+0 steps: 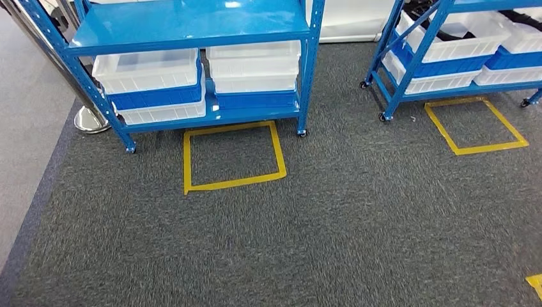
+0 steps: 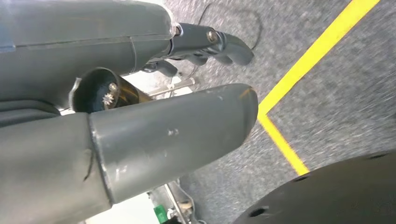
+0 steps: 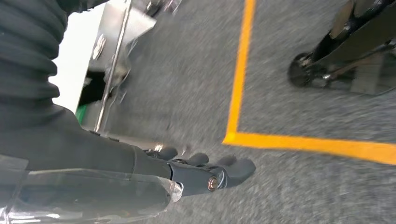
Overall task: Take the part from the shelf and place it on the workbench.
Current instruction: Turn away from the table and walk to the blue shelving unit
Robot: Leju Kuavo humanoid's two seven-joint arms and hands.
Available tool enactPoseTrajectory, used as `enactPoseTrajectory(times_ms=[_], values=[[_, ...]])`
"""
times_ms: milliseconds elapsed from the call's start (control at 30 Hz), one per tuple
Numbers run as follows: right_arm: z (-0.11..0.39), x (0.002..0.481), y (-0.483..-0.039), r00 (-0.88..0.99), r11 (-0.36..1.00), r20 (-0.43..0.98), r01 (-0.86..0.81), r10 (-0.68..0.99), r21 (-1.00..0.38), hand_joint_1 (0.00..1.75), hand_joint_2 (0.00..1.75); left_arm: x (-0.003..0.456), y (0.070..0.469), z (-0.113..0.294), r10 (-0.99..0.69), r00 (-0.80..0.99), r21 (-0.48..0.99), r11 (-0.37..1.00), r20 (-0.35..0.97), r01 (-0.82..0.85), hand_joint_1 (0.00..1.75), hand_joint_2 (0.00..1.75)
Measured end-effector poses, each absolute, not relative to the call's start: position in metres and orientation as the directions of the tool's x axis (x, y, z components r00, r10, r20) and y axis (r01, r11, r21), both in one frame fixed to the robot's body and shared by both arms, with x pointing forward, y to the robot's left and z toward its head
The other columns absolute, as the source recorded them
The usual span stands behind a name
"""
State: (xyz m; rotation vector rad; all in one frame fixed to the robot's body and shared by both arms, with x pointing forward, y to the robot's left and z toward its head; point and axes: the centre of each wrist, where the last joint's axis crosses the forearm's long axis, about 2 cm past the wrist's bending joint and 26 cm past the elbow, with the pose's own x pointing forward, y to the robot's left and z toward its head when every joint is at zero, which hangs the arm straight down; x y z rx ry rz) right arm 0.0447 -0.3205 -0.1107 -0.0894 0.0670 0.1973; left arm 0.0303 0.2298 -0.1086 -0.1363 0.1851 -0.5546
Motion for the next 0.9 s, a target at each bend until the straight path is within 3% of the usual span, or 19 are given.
enactPoseTrajectory(times_ms=[367,500,900], values=[[-0.112,0.036,-0.316,0.977,0.976,-0.068,-0.204,0.2,-0.071,0.0,1.75,0.031,0.227,-0.108,-0.536,0.833,-0.18,0.84,-0.135,0.511,0.0,0.0],[-0.112,0.036,-0.315,0.976,0.975,-0.069,-0.211,0.206,-0.07,0.0,1.75,0.033,0.227,-0.108,-0.542,0.829,-0.183,0.837,-0.137,0.516,0.0,1.75],[-0.112,0.039,-0.312,0.976,0.975,-0.071,-0.21,0.205,-0.068,0.0,1.75,0.032,0.227,-0.108,-0.549,0.823,-0.183,0.832,-0.145,0.523,0.0,1.75]])
